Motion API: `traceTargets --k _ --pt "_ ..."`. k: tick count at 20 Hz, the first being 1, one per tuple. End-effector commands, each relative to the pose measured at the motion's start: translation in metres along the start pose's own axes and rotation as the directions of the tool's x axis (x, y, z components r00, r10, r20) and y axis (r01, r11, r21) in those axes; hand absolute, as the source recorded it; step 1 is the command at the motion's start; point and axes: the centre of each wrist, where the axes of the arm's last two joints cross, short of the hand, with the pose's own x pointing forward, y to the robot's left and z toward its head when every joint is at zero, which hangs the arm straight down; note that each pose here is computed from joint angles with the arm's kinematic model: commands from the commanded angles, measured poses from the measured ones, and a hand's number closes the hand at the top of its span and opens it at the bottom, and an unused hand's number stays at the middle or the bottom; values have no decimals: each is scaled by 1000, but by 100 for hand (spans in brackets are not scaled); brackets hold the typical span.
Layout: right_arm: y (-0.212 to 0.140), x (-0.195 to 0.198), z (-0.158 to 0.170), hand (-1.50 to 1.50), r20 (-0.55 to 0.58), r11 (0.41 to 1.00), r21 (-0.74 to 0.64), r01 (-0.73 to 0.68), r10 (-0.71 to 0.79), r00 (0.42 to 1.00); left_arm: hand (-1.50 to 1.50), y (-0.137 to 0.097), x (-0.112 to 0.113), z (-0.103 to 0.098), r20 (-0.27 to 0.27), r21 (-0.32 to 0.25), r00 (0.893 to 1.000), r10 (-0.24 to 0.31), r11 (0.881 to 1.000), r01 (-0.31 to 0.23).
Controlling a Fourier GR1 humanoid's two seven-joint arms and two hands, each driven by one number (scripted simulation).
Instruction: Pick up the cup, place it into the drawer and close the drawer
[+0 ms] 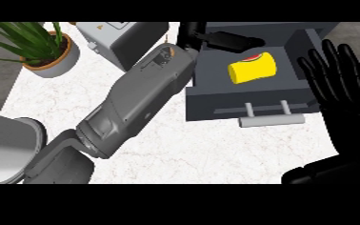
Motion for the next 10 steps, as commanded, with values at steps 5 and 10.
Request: traceTargets --k 5,10 --pt "-6 18 11 150 -23 989 115 -88 91 996 -150 18 16 -2 5 59 992 124 990 -124" --pt "-10 33 30 150 -58 950 164 -264 277 959 -150 74 3 21 -11 151 990 141 979 -138"
